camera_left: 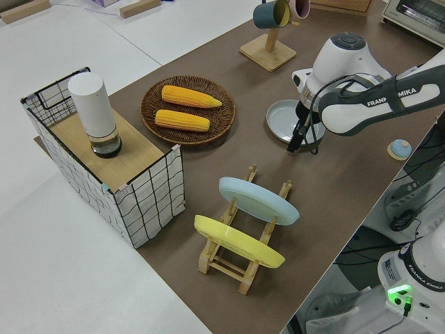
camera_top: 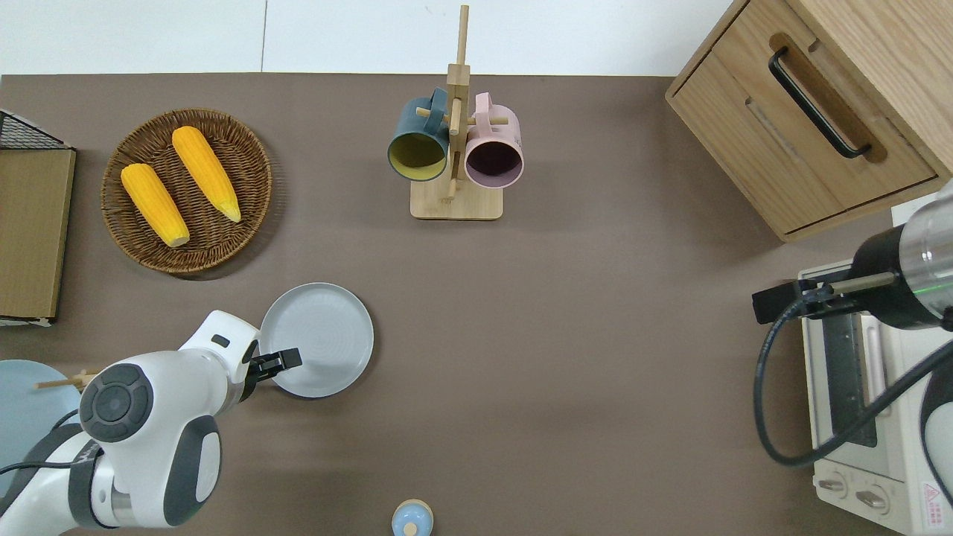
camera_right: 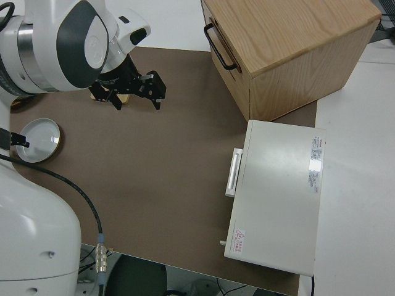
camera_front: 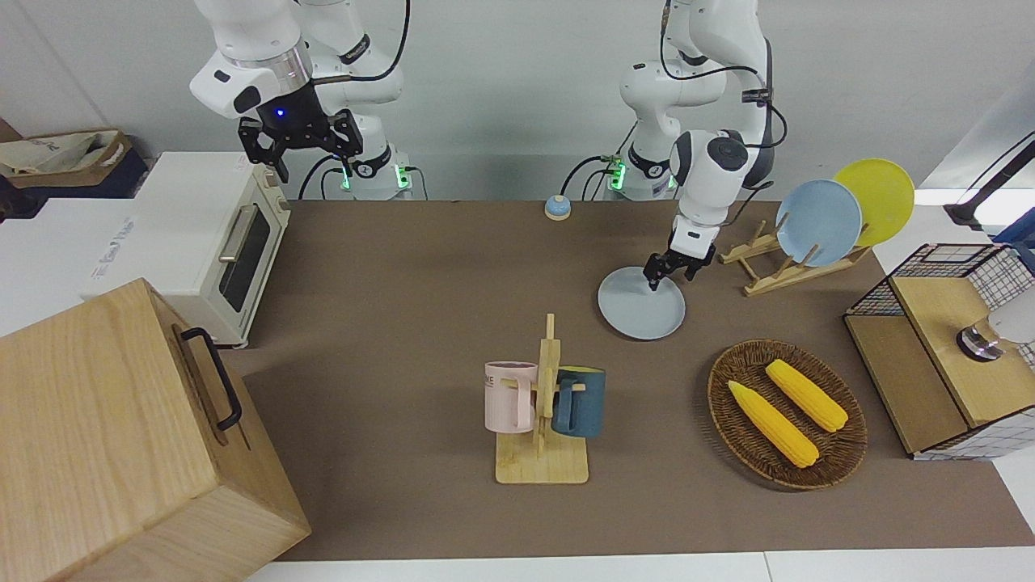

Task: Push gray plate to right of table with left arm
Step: 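Lower the left gripper against the gray plate's edge nearest the robot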

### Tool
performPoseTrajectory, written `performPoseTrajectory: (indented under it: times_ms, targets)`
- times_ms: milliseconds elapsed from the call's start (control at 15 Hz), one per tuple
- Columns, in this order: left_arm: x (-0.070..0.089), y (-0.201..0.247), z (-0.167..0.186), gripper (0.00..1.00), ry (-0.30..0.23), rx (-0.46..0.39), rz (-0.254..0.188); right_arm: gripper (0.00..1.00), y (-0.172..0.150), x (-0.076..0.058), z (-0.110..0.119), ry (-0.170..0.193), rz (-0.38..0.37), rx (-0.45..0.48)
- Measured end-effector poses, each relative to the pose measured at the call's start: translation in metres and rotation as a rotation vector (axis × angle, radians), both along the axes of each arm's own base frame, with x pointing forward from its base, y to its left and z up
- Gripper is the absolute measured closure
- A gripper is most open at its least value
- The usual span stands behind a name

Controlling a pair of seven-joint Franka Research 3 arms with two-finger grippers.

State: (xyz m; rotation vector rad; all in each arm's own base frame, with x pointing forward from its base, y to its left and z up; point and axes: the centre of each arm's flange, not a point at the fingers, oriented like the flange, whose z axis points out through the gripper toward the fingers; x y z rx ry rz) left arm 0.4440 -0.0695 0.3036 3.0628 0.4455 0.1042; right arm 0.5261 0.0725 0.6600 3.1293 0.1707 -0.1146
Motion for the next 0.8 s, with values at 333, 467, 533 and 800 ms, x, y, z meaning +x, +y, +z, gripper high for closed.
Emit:
performPoseTrajectory:
  times_ms: [333,467,533,800]
  targets:
    - [0.0,-0.0016,-0.0027,0.21,0.002,-0.001,0.004,0.01,0.0,0.0,0.0,0.0,0.0,0.0]
    - [0.0001,-0.0016,-0.0027,0.42,0.002,-0.001,0.005,0.01,0.0,0.0,0.0,0.0,0.0,0.0]
    - [0.0,-0.0016,-0.0027,0.52,0.002,-0.001,0.006,0.01,0.0,0.0,0.0,0.0,0.0,0.0]
    - [0.0015,-0.0019,-0.0005,0.94,-0.007,-0.003,0.01,0.01,0.0,0.0,0.0,0.0,0.0,0.0]
